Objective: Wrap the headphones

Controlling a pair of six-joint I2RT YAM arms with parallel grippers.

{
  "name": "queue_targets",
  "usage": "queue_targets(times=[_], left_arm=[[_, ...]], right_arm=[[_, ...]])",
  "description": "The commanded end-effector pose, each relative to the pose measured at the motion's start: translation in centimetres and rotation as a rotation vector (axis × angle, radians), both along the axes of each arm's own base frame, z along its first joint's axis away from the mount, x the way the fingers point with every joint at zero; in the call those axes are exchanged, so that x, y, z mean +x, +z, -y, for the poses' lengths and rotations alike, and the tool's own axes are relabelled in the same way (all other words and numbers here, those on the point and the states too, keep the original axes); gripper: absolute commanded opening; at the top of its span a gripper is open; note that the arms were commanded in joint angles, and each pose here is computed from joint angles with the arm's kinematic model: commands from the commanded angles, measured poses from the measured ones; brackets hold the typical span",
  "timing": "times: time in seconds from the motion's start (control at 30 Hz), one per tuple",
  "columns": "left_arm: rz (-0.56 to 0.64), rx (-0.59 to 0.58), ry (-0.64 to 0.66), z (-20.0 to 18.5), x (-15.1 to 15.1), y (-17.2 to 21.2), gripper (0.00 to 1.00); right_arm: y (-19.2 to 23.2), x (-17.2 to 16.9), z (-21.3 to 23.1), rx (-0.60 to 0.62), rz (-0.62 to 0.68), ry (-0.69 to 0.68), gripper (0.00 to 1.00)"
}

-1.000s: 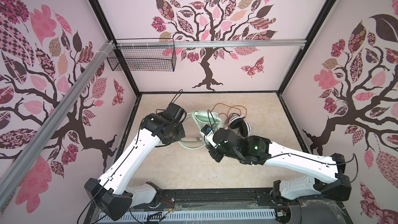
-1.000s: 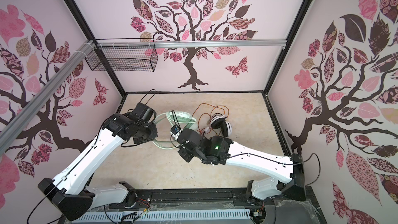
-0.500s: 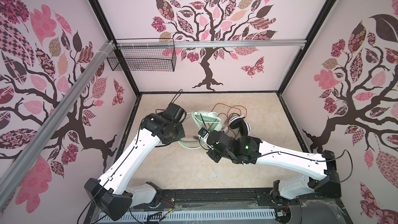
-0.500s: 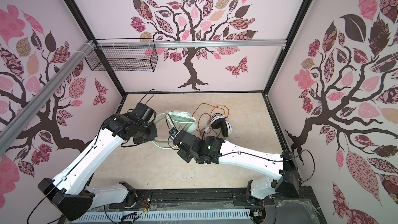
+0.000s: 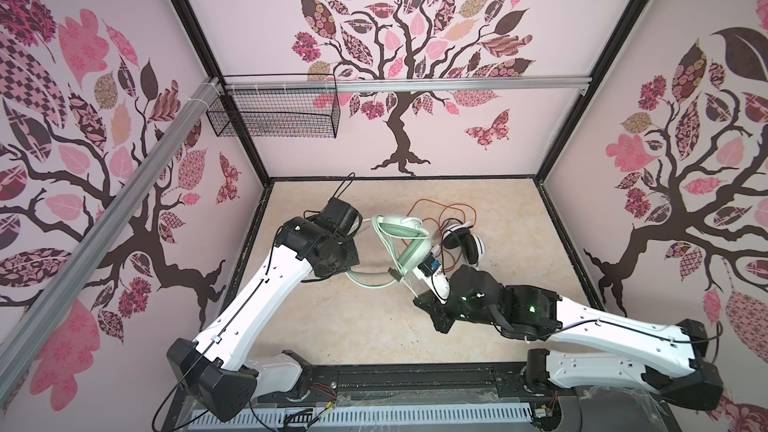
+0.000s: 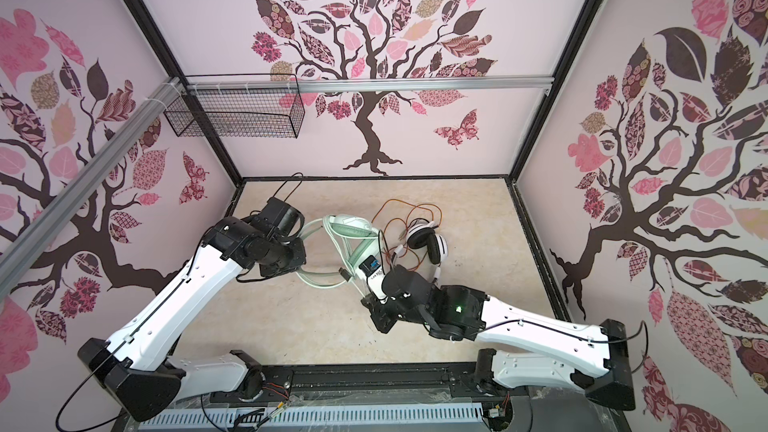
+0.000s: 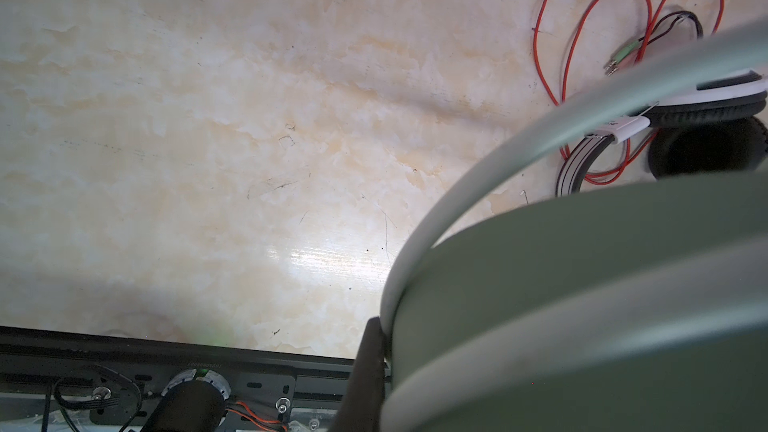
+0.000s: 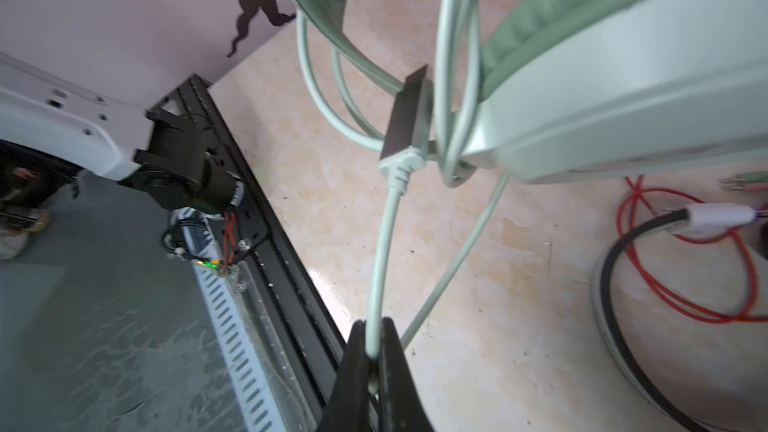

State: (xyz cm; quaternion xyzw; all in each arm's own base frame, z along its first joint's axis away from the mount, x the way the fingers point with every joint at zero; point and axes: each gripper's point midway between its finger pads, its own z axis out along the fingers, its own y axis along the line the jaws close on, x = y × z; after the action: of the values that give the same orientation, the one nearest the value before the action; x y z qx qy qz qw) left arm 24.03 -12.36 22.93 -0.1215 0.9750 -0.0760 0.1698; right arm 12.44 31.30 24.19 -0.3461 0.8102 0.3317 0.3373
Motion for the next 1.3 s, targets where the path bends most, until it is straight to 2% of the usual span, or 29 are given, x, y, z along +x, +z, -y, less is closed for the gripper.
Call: queue_targets(times=[0.0, 0.1, 0.23, 0.37, 0.6, 0.8, 1.0, 1.13, 1.27], left_arm=[[0.109, -0.115, 0.017, 1.6, 1.8, 3.2, 0.00], [0.101, -0.137, 0.015, 1.9, 1.5, 3.3, 0.00], [0.106, -0.190, 0.004, 2.6, 1.4, 4.1, 0.00], [0.110, -0.155, 0.016, 2.1, 1.6, 3.9, 0.00], [0.069, -0.113, 0.026, 1.8, 1.7, 1.3, 0.00], [0.057, -0.030, 0.025, 1.1, 1.3, -0.4, 0.00], [0.070, 0.053, -0.030, 1.9, 0.2, -0.9, 0.00], [0.064, 0.027, -0.042, 2.4, -0.8, -1.3, 0.00], [0.048, 0.006, -0.047, 2.4, -1.5, -1.8, 0.00]], right_arm=[[1.6, -1.9, -2.4, 0.146, -0.098, 0.094, 0.00], [2.7, -2.6, -3.5, 0.207, -0.130, 0.138, 0.00], [2.7, -3.1, -4.5, 0.212, -0.149, 0.180, 0.00], [4.3, -3.7, -4.8, 0.250, -0.125, 0.208, 0.00], [9.3, -3.3, -4.5, 0.297, -0.051, 0.206, 0.00], [12.7, -1.8, -3.7, 0.273, 0.053, 0.143, 0.00], [12.4, 1.2, -3.7, 0.164, 0.139, 0.020, 0.00], [11.5, 3.1, -3.7, 0.102, 0.182, -0.065, 0.00], [10.9, 4.8, -3.7, 0.091, 0.226, -0.146, 0.00]])
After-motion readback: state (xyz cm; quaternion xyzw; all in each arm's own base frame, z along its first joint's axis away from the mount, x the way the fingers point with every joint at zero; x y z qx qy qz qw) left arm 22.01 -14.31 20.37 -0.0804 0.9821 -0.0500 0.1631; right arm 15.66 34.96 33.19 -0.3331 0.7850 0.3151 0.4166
